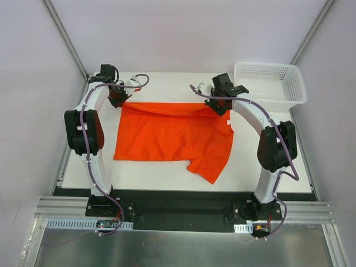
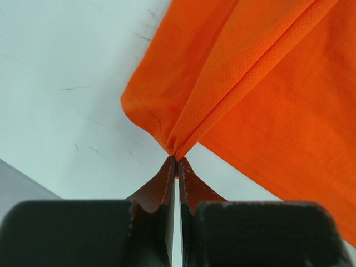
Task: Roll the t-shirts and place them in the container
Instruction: Fold the T-shirt at the center of the board.
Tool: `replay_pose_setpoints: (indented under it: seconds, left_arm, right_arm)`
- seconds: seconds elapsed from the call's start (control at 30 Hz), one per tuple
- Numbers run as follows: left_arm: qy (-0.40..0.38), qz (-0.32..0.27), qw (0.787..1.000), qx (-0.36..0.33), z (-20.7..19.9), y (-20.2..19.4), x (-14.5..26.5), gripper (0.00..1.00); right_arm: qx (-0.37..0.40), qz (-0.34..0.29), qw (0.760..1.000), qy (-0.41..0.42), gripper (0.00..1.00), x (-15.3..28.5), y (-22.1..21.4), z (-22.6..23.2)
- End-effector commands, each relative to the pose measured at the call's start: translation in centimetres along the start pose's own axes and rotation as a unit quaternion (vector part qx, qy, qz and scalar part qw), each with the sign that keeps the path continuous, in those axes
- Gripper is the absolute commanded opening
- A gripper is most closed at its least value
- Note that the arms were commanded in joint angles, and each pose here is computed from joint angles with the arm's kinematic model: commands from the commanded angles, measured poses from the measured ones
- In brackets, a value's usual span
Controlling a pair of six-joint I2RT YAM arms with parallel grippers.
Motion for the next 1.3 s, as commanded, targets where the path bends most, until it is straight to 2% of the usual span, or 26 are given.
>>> replay_pose_setpoints:
  seconds: [0.0,0.27,0.43,0.5,0.53,0.63,0.7,0.73,0.83,1.0,1.17,1.27]
  left_arm:
    - [-0.005,-0.013,1.000,-0.021,-1.1,0.1,1.7,0.00]
    - [-0.035,0.011,0.999,-0.023,-3.7,-1.7,0.9,0.00]
    - [-0.054,0.030,0.998,-0.016,-5.3,-2.9,0.3,0.00]
    - [-0.053,0.043,0.998,-0.013,-5.5,-3.3,0.4,0.07]
    - [-0.051,0.045,0.998,-0.007,-5.5,-3.4,0.5,0.11]
    - [-0.032,0.028,0.999,0.008,-4.6,-2.8,1.8,0.25]
    - [-0.020,0.003,1.000,0.022,-3.9,-1.5,2.6,0.31]
    - [-0.016,-0.008,0.999,0.028,-3.6,-0.9,2.8,0.33]
    - [-0.008,-0.025,0.997,0.068,-2.5,0.2,2.8,0.36]
    - [-0.020,-0.012,0.989,0.149,-2.0,0.2,0.7,0.32]
    - [-0.038,0.009,0.984,0.176,-2.5,-0.5,-1.3,0.11]
    - [-0.044,0.019,0.981,0.188,-2.6,-0.8,-2.3,0.06]
  right_arm:
    - [-0.010,0.006,1.000,0.014,0.01,2.8,-0.7,1.8]
    - [-0.018,0.050,0.998,0.036,0.01,2.7,-3.0,3.5]
    - [-0.004,0.077,0.994,0.083,0.01,2.6,-5.0,5.9]
    - [0.000,0.093,0.989,0.114,0.01,3.0,-5.7,6.7]
    - [0.000,0.096,0.988,0.124,0.12,3.2,-5.6,6.9]
    - [-0.046,0.068,0.987,0.142,0.27,4.5,-3.5,5.3]
    - [-0.083,0.053,0.986,0.136,0.28,4.9,-2.3,2.9]
    - [-0.089,0.023,0.989,0.119,0.29,5.6,-0.3,1.2]
    - [-0.094,0.042,0.990,0.091,0.28,3.5,0.1,-1.3]
    - [-0.075,0.072,0.993,0.052,0.24,-0.4,-0.1,-3.1]
    - [-0.070,0.095,0.992,0.040,0.15,-2.8,-1.3,-3.6]
    - [-0.069,0.112,0.991,0.037,0.10,-3.8,-2.1,-3.7]
Point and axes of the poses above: each gripper's point midway between its finger pads, its own x axis back along the fingers, its own z axis along the line the jaws close on, y = z × x, the point moved 4 cm from there along x, back along the fingers, and after that the axes turned 10 degrees about -x, right-handed, at the moved point
